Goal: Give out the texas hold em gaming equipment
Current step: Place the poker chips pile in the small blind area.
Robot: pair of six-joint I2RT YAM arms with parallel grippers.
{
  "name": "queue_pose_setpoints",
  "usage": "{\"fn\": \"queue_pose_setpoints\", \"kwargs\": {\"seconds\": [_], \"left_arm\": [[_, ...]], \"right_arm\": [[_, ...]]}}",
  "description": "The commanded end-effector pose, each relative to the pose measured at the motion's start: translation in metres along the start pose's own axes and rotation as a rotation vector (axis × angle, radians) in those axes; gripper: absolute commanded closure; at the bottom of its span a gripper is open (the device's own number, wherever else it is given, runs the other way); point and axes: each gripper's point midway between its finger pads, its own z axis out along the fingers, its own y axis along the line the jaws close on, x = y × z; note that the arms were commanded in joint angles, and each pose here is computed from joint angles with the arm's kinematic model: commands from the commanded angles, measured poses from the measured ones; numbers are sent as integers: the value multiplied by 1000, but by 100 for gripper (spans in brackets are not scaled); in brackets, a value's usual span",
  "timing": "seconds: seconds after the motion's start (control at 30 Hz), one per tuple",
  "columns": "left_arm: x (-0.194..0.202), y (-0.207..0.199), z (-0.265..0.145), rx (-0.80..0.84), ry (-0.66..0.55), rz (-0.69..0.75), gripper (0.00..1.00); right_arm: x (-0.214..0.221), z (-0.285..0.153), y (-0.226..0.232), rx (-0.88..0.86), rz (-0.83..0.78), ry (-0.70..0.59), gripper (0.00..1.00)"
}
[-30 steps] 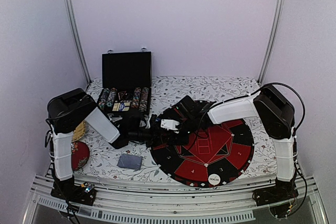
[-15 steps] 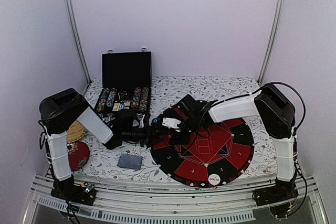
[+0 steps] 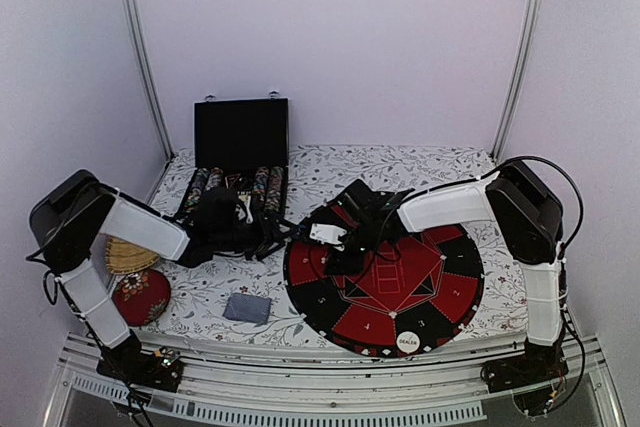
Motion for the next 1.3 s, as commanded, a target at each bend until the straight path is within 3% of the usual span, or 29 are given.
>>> {"fn": "queue_pose_setpoints", "kwargs": {"seconds": [0.0, 0.17, 0.3, 0.77, 1.27], "left_arm": [[-38, -6, -21, -81, -103, 102, 34], [-76, -7, -56, -226, -231, 229, 32], [-88, -1, -74, -317, -263, 299, 31], [-89, 19, -82, -359, -251, 293, 31], [-94, 23, -96, -388, -272, 302, 31]], "right_arm": [[31, -5, -7, 33, 37, 133, 98], [33, -4, -8, 39, 44, 145, 98], [33, -1, -15, 49, 56, 155, 98], [10, 6, -41, 92, 102, 130, 98], [-4, 55, -87, 157, 106, 147, 98]]}}
